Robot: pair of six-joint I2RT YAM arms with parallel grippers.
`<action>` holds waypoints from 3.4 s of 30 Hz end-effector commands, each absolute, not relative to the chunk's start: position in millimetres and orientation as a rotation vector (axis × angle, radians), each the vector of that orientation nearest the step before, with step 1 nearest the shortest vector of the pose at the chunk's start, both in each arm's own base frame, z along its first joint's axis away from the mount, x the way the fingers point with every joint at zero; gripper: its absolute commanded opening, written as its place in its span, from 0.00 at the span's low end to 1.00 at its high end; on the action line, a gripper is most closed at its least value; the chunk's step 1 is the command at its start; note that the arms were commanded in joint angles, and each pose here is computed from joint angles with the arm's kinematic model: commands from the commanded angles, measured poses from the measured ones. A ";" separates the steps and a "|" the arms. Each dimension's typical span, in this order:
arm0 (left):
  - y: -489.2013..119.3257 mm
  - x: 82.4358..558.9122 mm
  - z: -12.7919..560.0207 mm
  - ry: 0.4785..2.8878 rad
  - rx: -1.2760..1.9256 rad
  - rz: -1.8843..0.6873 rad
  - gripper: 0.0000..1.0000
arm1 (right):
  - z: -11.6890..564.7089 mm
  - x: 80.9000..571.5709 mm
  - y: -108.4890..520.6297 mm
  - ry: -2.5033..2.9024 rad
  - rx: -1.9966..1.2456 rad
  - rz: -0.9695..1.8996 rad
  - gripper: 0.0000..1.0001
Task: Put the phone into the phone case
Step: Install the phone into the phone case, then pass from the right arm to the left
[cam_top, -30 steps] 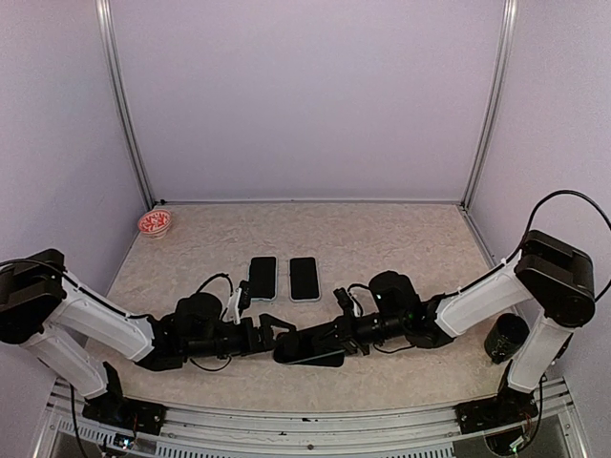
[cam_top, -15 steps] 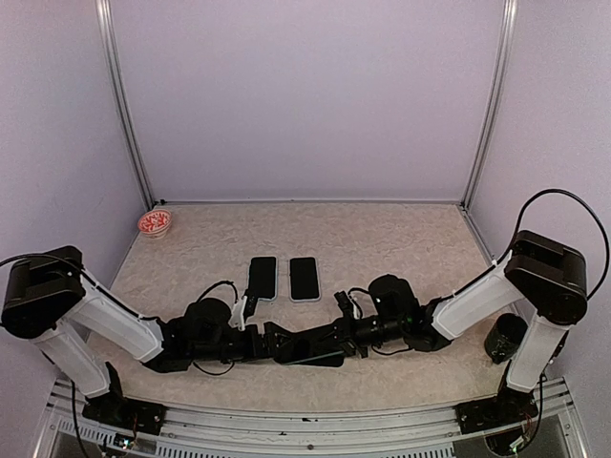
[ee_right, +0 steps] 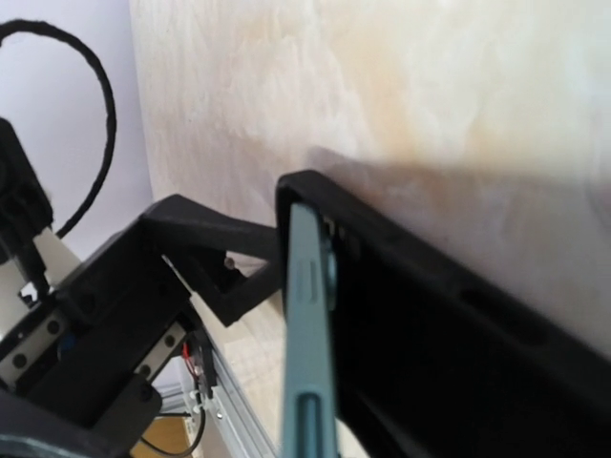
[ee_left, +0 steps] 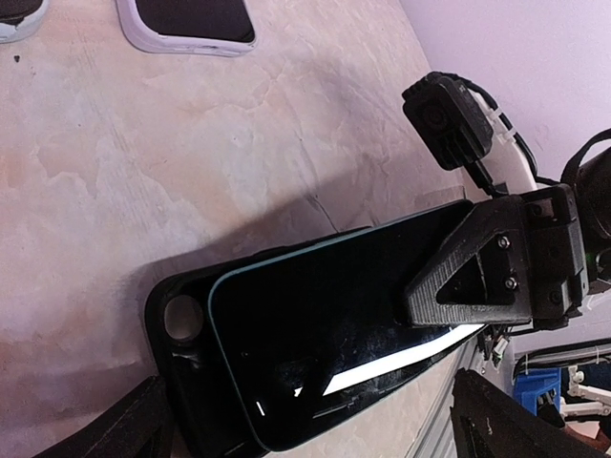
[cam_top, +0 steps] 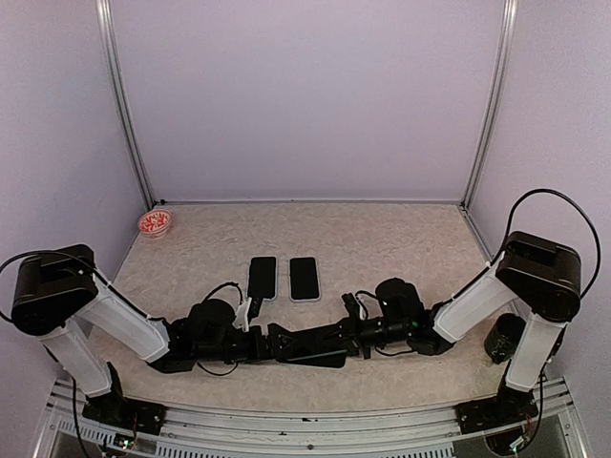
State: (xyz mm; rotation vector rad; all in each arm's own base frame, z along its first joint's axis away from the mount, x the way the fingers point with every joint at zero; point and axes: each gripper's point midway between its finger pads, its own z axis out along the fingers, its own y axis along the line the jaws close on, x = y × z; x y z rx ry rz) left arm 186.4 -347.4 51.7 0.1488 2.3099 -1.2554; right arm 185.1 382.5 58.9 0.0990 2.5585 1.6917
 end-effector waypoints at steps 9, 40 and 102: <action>-359.1 186.1 58.1 2.292 0.165 -1.325 0.99 | 47.7 190.1 386.5 2.591 0.090 1.651 0.00; -366.0 185.5 56.3 2.318 0.182 -1.326 0.99 | 32.4 160.9 412.8 2.610 -0.048 1.936 0.00; -379.9 146.8 176.8 1.968 0.423 -1.730 0.81 | 142.3 171.7 396.1 2.025 -0.463 1.961 0.00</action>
